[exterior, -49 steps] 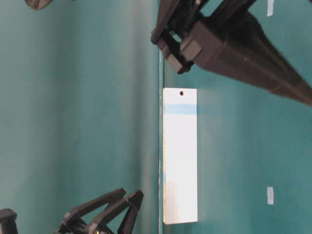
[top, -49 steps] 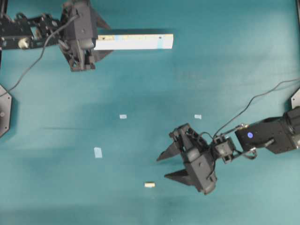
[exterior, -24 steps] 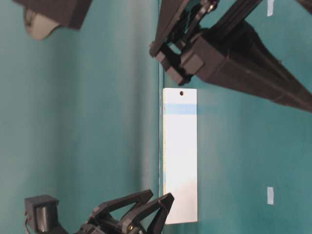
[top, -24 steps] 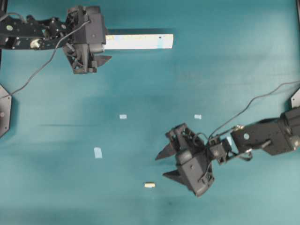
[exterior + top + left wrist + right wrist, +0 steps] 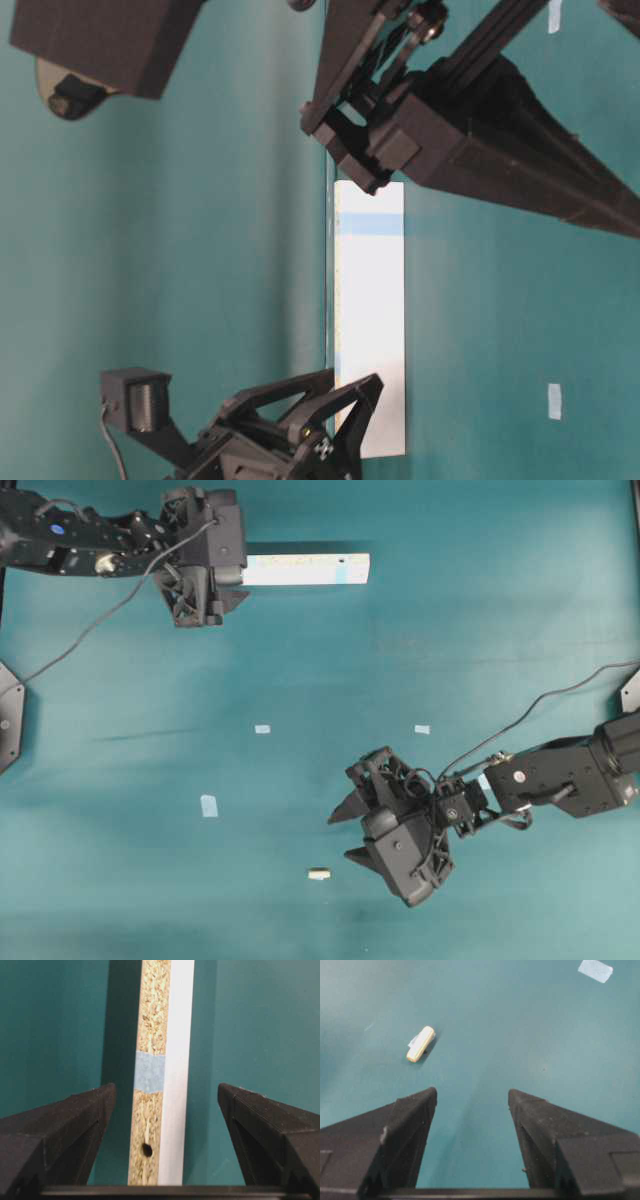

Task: Move the wooden board into place and insert the rod into its hole.
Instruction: 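Lower the left gripper over the white board's end and close on it, then drag the white board with the left gripper toward the table center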

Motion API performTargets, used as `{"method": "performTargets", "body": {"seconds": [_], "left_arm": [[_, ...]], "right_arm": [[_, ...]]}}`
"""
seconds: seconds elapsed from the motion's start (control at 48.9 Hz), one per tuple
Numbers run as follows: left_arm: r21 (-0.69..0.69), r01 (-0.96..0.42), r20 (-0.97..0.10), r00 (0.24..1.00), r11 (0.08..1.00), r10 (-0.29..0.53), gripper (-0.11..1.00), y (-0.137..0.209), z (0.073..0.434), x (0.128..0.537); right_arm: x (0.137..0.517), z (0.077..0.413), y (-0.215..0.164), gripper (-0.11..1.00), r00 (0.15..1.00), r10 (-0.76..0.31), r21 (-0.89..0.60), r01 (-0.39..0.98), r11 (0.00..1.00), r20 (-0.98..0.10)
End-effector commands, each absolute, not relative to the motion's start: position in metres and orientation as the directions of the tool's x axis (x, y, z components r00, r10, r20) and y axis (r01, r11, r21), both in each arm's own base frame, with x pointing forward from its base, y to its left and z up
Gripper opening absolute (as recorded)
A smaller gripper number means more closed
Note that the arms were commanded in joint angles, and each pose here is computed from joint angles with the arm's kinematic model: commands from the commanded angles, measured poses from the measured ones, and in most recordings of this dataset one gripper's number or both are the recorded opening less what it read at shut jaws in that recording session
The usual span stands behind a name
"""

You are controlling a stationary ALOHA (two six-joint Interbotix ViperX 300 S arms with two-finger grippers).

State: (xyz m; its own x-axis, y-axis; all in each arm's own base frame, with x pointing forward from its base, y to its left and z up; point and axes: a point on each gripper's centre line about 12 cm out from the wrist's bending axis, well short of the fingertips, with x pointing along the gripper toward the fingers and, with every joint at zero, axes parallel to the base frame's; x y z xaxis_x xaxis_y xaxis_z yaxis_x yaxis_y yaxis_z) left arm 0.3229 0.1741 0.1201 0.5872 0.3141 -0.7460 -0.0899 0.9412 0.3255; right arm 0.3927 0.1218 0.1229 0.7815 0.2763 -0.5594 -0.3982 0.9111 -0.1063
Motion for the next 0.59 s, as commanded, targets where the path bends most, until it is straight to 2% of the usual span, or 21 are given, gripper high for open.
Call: {"method": "performTargets", "body": {"seconds": [0.0,0.573], "left_arm": [[0.354,-0.111,-0.704,0.622,0.929,0.342,0.90,0.182,0.128,0.331],[0.347,-0.122,-0.721,0.599,0.930,0.348,0.89,0.194,0.099,0.337]], "right_arm": [[0.396,0.142,0.126,0.70,0.806,0.290,-0.112,-0.399,0.910,-0.516],[0.393,0.148,0.126,0.70,0.799,0.284,-0.114,-0.399,0.910,-0.529]]}}
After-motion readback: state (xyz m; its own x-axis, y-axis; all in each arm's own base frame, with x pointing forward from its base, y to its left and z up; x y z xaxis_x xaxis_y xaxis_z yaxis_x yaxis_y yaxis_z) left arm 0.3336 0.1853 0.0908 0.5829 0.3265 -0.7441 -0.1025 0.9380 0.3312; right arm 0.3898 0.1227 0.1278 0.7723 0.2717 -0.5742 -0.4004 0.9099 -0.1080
